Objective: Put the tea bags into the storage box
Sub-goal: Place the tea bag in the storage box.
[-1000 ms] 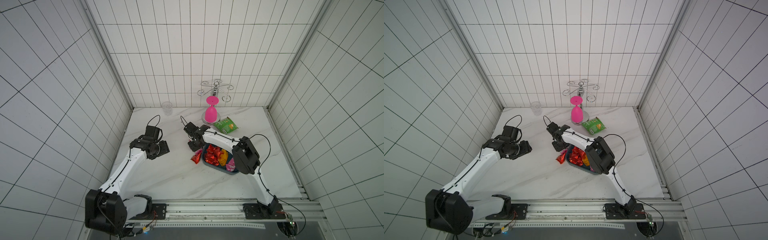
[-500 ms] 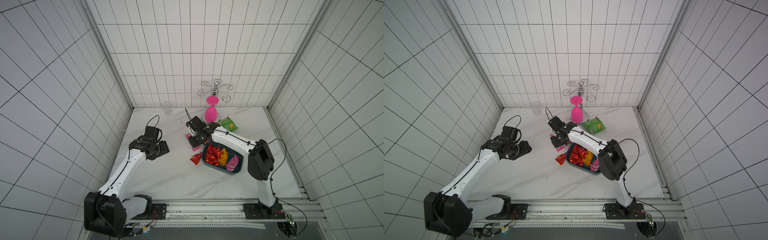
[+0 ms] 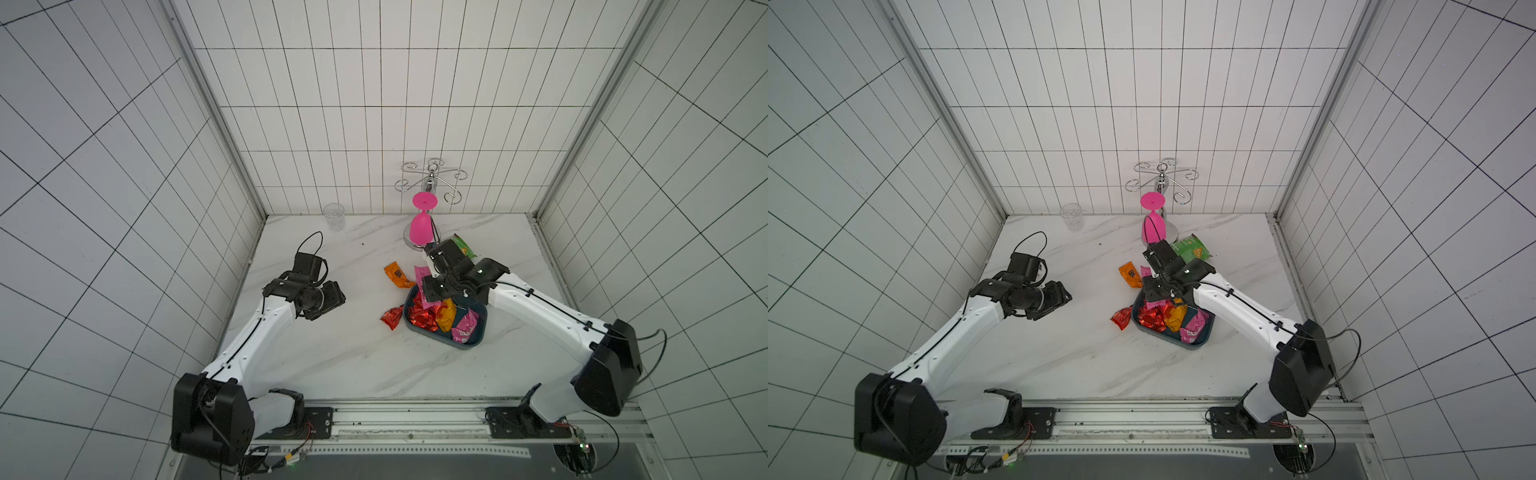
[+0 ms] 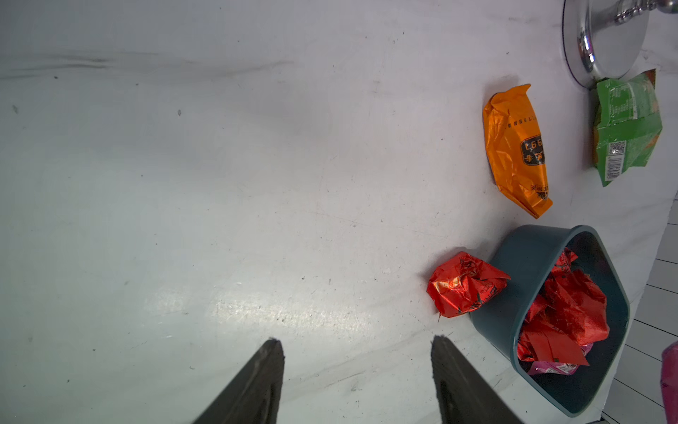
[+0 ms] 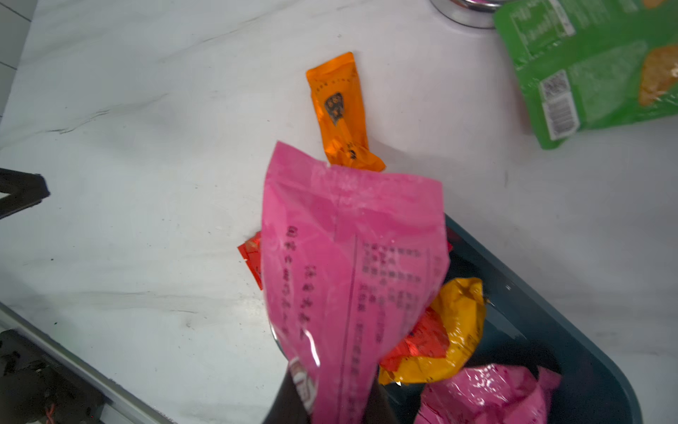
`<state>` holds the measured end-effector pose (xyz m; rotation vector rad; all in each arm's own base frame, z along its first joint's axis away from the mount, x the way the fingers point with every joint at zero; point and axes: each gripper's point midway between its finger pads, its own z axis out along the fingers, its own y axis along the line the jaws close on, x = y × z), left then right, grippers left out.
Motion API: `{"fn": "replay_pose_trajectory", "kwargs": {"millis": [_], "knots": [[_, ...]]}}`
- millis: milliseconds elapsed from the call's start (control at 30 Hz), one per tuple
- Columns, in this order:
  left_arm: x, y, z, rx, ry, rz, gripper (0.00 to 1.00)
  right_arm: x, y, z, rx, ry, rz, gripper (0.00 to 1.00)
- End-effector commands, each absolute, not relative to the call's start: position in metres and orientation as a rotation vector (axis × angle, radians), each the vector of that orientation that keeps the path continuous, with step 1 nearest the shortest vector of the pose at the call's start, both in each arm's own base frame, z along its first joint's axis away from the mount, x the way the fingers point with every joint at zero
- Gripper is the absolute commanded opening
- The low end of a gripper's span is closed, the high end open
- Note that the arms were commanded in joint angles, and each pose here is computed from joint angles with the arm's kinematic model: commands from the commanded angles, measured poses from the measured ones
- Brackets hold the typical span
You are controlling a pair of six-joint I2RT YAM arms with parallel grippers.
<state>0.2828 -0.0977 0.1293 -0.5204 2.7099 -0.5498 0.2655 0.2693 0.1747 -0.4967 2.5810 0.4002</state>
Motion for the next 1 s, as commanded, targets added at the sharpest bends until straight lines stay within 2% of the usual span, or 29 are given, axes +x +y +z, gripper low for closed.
{"fn": "replay_pose_trajectory", "kwargs": {"millis": [0,200,433,533,700,967], "knots": [[0.297,-0.114,0.143,-0.432,2.682,-0.594,0.67,0.257,0.227,0.161,-0.325,2.628,0.313,0.16],[0.305,-0.131,0.142,-0.353,2.723,-0.607,0.67,0.238,0.173,0.124,-0.144,2.738,0.188,0.17],[0.314,-0.136,0.148,-0.327,2.716,-0.614,0.67,0.244,0.172,0.101,-0.145,2.788,0.154,0.19],[0.311,-0.135,0.147,-0.322,2.723,-0.602,0.67,0.253,0.171,0.096,-0.138,2.806,0.12,0.29],[0.307,-0.132,0.139,-0.33,2.736,-0.583,0.67,0.256,0.164,0.107,-0.134,2.771,0.082,0.5],[0.311,-0.134,0.142,-0.365,2.713,-0.61,0.67,0.266,0.171,0.15,-0.227,2.684,0.121,0.53]]}}
